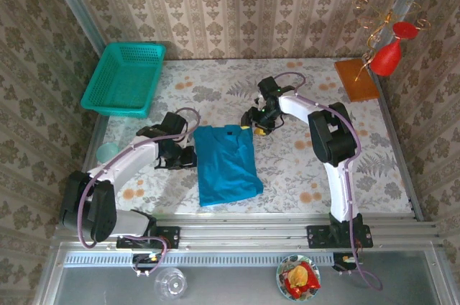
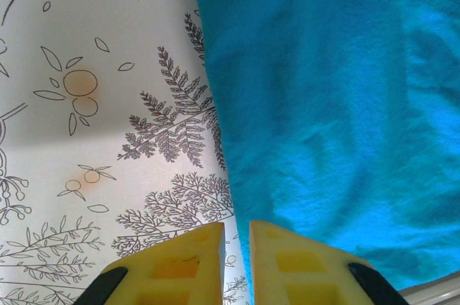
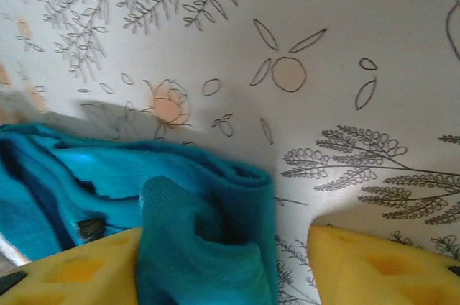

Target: Fold the inside-out t-shirt

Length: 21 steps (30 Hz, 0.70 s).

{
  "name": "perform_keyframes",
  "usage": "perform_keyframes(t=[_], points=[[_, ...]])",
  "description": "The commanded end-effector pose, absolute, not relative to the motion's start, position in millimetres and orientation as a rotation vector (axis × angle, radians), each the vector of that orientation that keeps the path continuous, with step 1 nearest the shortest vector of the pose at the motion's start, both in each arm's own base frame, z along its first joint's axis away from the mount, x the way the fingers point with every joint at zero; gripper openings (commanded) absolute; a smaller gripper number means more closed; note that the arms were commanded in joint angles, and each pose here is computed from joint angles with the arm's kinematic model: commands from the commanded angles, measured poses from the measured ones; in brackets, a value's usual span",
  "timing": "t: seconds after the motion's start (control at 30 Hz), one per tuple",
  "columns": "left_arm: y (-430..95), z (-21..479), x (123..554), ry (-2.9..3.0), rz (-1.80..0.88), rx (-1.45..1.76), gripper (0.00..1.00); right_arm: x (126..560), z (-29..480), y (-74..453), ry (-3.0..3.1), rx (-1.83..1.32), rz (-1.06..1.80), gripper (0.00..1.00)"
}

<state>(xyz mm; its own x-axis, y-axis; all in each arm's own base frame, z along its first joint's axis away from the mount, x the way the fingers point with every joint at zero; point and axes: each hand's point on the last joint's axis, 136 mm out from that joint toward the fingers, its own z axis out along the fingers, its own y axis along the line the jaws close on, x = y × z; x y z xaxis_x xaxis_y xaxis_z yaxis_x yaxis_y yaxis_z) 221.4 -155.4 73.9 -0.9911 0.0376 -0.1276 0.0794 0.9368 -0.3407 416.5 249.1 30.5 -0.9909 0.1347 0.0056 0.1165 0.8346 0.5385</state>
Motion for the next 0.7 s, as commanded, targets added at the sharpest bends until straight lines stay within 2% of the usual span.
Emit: perform_keyframes(t=[0.0,0.67], points=[[-157,75,221,2.987,-0.525,0.066,0.18,420,25,260,2.976,0.2,0.939,0.61],[-158,74,222,2.988,-0.523,0.069,0.18,423,25,273,2.962,0.181,1.017,0.46]])
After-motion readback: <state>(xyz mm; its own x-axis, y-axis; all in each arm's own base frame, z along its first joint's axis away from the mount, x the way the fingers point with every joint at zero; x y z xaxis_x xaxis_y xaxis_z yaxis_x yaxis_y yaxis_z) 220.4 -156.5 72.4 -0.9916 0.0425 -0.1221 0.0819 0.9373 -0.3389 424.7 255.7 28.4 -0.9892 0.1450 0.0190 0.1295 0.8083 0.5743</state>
